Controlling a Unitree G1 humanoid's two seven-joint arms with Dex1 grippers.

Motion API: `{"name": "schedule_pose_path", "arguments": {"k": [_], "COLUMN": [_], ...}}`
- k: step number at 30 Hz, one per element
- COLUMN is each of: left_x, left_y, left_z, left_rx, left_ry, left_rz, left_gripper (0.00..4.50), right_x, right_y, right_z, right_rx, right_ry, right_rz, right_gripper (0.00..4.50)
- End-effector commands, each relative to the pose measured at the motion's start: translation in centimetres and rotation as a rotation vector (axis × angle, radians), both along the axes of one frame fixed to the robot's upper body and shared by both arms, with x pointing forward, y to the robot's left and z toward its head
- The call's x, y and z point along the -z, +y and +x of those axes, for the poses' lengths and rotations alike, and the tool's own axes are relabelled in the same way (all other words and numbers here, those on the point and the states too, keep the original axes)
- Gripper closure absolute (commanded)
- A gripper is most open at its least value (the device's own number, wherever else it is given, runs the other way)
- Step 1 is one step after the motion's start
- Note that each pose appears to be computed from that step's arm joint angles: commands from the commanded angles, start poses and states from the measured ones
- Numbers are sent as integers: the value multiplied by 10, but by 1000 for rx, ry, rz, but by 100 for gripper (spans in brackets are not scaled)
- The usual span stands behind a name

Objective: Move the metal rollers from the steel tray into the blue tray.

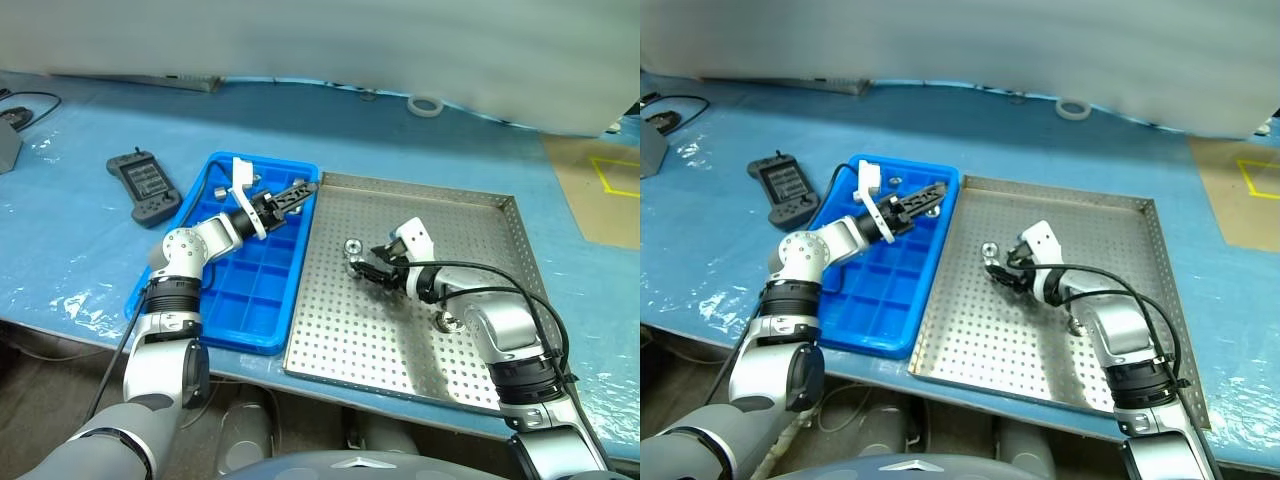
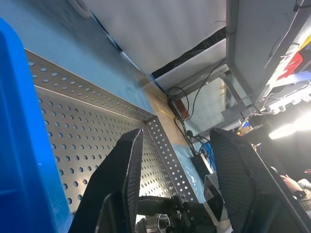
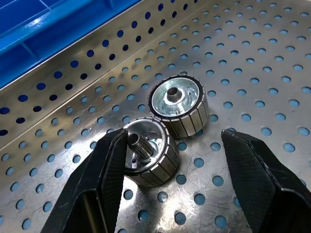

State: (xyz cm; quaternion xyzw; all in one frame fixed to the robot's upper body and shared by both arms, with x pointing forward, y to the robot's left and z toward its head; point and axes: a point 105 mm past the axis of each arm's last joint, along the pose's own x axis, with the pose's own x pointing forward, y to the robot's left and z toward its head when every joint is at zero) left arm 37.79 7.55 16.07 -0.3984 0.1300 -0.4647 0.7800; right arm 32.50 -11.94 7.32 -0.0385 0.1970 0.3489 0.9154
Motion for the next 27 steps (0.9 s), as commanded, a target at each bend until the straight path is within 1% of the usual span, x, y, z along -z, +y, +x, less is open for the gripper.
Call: {"name": "schedule_pose_path", "arguments": {"k": [1, 7, 11, 15, 23, 26, 27], "left_x": [-10, -10, -8, -9, -9, -9, -9], "left_y": [1, 1, 2, -1, 1, 1, 1], "left_z": [1, 1, 4, 4, 6, 7, 7], "left_rx": [-14, -16, -33, -31, -42, -46, -48], "left_ry": [-40, -43, -34, -43, -44, -44, -44], "left_rz": [-10, -6, -5, 1, 7, 11, 11], "left_gripper": [225, 225, 225, 225, 225, 225, 225], "right_x": [-4, -14, -11, -8, -3, -2, -2], "right_y": [1, -5, -10, 4, 12, 13, 13], "right_z": [3, 9, 10, 4, 2, 3, 3], "right_rx": [26, 65, 79, 36, 6, 10, 8], "right_ry": [-1, -16, -1, 9, 27, 25, 25], "right_rz": [24, 65, 63, 74, 68, 70, 72], "right_gripper": [127, 127, 127, 127, 127, 183, 212]}}
